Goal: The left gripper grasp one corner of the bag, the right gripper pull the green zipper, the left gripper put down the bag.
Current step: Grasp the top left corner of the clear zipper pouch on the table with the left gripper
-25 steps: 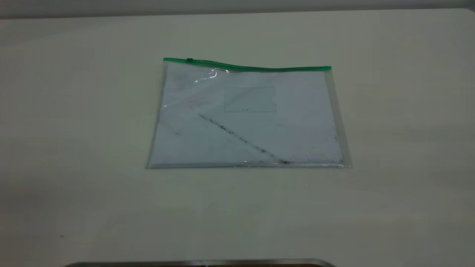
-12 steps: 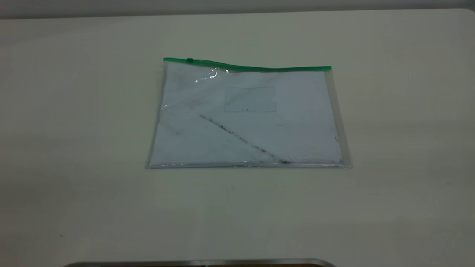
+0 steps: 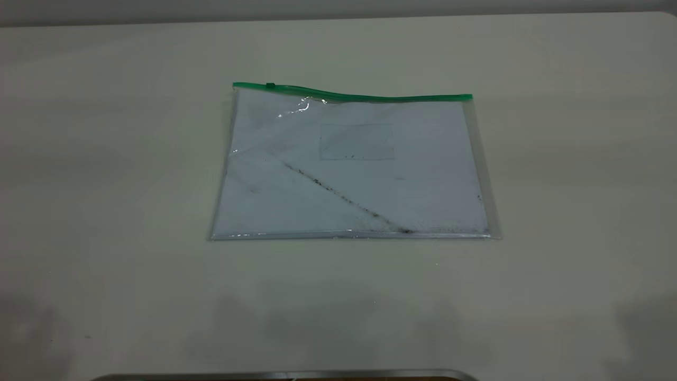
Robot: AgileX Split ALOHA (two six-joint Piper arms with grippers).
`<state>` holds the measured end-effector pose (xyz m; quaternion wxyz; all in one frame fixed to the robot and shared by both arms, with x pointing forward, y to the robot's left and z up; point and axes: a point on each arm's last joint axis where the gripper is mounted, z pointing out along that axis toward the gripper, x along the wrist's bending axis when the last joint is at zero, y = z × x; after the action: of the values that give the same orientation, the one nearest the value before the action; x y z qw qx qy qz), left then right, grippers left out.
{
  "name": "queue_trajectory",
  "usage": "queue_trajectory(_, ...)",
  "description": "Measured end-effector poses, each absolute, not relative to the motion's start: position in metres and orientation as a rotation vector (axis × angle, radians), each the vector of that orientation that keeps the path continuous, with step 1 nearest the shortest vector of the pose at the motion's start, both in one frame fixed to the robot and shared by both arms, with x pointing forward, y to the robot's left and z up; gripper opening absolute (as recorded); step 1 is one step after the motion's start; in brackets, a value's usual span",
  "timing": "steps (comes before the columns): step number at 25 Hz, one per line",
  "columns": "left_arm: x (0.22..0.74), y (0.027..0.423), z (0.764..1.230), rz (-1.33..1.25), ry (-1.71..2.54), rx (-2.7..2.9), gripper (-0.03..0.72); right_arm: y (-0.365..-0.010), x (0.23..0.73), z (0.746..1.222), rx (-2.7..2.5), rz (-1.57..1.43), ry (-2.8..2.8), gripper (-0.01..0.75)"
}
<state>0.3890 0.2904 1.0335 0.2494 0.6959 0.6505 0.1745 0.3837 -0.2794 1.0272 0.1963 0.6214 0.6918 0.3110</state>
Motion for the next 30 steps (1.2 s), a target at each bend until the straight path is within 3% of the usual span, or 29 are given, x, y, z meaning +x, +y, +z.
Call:
queue_trajectory(4,0.446,0.284,1.015,0.338,1.765,1.947,0.591,-0.274,0.418,1.007,1.741,0.909,1.984,0.531)
queue_trajectory(18,0.635,0.259,0.9,-0.018,1.569,1.994,0.59,-0.201,0.517,0.965,1.546,1.163,2.293,0.534)
queue_trajectory(30,0.694,0.236,0.803,-0.158,1.539,2.008,0.589,-0.191,0.539,0.967,1.535,1.253,2.29,0.534)
